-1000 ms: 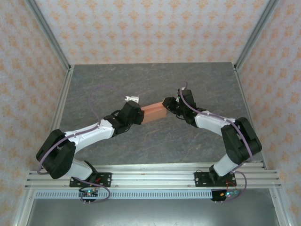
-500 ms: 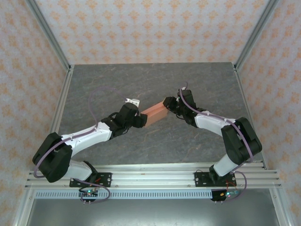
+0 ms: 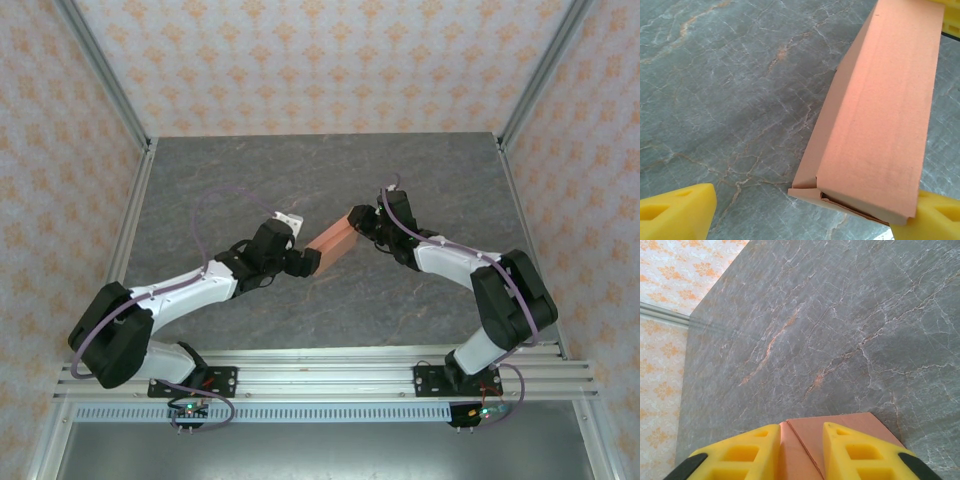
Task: Fold the paper box
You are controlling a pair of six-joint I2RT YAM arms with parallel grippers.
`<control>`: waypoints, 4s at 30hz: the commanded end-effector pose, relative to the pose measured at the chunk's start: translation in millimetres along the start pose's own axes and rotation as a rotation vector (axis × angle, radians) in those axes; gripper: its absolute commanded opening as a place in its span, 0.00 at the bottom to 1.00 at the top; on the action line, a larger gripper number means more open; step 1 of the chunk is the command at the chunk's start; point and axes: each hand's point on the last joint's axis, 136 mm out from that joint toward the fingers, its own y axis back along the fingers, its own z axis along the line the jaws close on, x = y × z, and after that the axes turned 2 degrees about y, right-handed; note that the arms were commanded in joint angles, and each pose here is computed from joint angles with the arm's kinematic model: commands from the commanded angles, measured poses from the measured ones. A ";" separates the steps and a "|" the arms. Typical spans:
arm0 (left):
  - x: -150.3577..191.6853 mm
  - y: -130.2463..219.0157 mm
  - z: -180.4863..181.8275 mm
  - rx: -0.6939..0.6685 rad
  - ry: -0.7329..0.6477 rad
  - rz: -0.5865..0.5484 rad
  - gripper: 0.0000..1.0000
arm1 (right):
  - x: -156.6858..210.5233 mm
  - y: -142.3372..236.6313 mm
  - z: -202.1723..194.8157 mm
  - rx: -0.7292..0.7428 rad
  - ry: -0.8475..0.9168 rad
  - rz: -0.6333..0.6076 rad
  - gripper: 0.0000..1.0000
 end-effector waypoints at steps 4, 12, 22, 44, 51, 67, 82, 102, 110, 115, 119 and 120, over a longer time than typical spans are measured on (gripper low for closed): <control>0.9 0.2 11.6 -0.085 0.006 0.004 0.85 | 29.0 1.1 -33.2 0.127 0.000 0.082 0.27; 3.6 2.8 46.5 -0.301 0.001 0.035 0.80 | 31.6 0.5 -22.9 0.074 -0.022 0.091 0.28; 0.3 1.8 55.6 -0.376 -0.032 0.062 0.80 | 41.4 8.5 -11.9 0.006 -0.052 0.132 0.36; 3.7 -0.7 13.0 -0.110 -0.123 0.081 0.88 | 56.4 8.6 -22.7 0.012 -0.078 0.164 0.37; 8.7 -5.6 -3.1 -0.015 -0.170 0.114 0.90 | 55.9 11.1 -24.8 0.028 -0.070 0.146 0.37; 7.8 -1.7 -27.5 0.175 -0.149 0.102 0.94 | 57.4 15.2 -31.7 0.062 -0.060 0.122 0.36; -29.1 39.7 -3.7 0.130 0.170 -0.075 0.93 | 52.3 16.6 -29.4 0.071 -0.040 0.111 0.37; 0.4 21.8 10.8 0.169 0.849 -0.013 0.74 | 51.4 18.3 -29.4 0.072 -0.032 0.103 0.37; 4.7 14.3 -4.9 0.234 0.898 0.014 0.63 | 52.0 17.4 -29.7 0.073 -0.033 0.106 0.36; 7.8 12.4 -10.3 0.245 0.907 0.023 0.60 | 52.0 17.0 -29.1 0.071 -0.032 0.106 0.37; 6.4 12.8 -12.7 0.259 0.916 0.020 0.57 | 51.7 16.9 -29.3 0.072 -0.034 0.105 0.37; 6.5 12.9 -13.0 0.259 0.916 0.020 0.56 | 51.7 16.7 -28.7 0.071 -0.032 0.106 0.37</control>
